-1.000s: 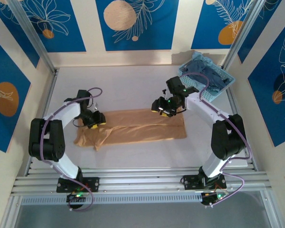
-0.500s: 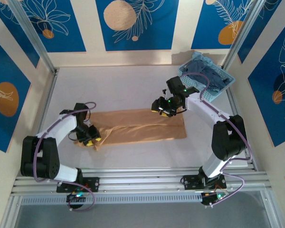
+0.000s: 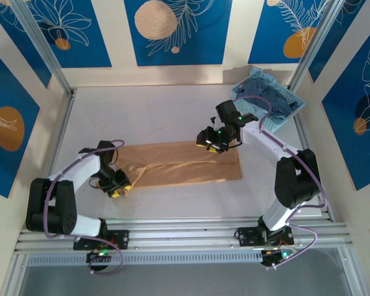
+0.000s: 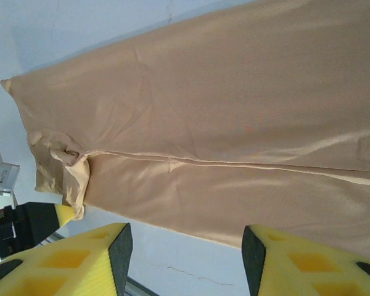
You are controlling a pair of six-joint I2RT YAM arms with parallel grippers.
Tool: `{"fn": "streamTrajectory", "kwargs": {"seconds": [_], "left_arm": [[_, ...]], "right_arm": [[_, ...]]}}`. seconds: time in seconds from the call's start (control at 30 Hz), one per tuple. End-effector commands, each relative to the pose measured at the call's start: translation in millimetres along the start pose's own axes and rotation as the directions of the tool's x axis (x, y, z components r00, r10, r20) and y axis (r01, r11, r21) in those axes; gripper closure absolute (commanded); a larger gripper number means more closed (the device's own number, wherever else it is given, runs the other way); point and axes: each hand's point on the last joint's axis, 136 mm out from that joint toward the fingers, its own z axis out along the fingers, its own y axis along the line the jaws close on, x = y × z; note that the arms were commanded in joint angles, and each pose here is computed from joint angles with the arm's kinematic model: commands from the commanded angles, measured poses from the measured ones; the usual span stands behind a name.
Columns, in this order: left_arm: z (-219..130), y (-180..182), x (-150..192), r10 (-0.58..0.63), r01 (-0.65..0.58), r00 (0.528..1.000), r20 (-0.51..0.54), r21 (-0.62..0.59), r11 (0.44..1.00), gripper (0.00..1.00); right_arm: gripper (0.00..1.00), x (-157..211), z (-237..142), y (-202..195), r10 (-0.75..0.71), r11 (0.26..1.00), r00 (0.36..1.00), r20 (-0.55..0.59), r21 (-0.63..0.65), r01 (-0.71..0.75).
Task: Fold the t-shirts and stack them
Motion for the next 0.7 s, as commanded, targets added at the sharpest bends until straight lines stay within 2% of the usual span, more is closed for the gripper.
{"fn": "streamTrajectory", "kwargs": {"seconds": [0.0, 0.13, 0.27, 0.5, 0.67], "left_arm": [[7, -5, -1, -0.030, 0.030, 1.000, 0.009, 0.034, 0.999, 0.57], [15, -5, -5, -0.055, 0.055, 0.998, 0.007, 0.029, 0.998, 0.69], [0, -3, -12, -0.046, 0.047, 0.997, 0.059, -0.006, 0.999, 0.87], [-28, 1, -17, 0.003, 0.003, 0.998, 0.058, -0.102, 0.995, 0.98], [-43, 2, -31, 0.081, -0.070, 0.996, 0.046, -0.197, 0.978, 0.92]], "right_arm": [[0.47, 5, 4, 4, 0.009, 1.000, 1.000, -0.030, -0.021, -0.009], [0.48, 4, 4, 5, 0.009, 1.000, 0.999, -0.033, -0.021, -0.010], [0.48, 4, 5, 4, 0.010, 1.000, 0.999, -0.034, -0.018, -0.011], [0.49, 4, 9, 2, 0.021, 1.000, 0.999, -0.044, -0.016, -0.022], [0.50, 2, 11, 2, 0.024, 1.000, 0.999, -0.048, -0.017, -0.025]]}}
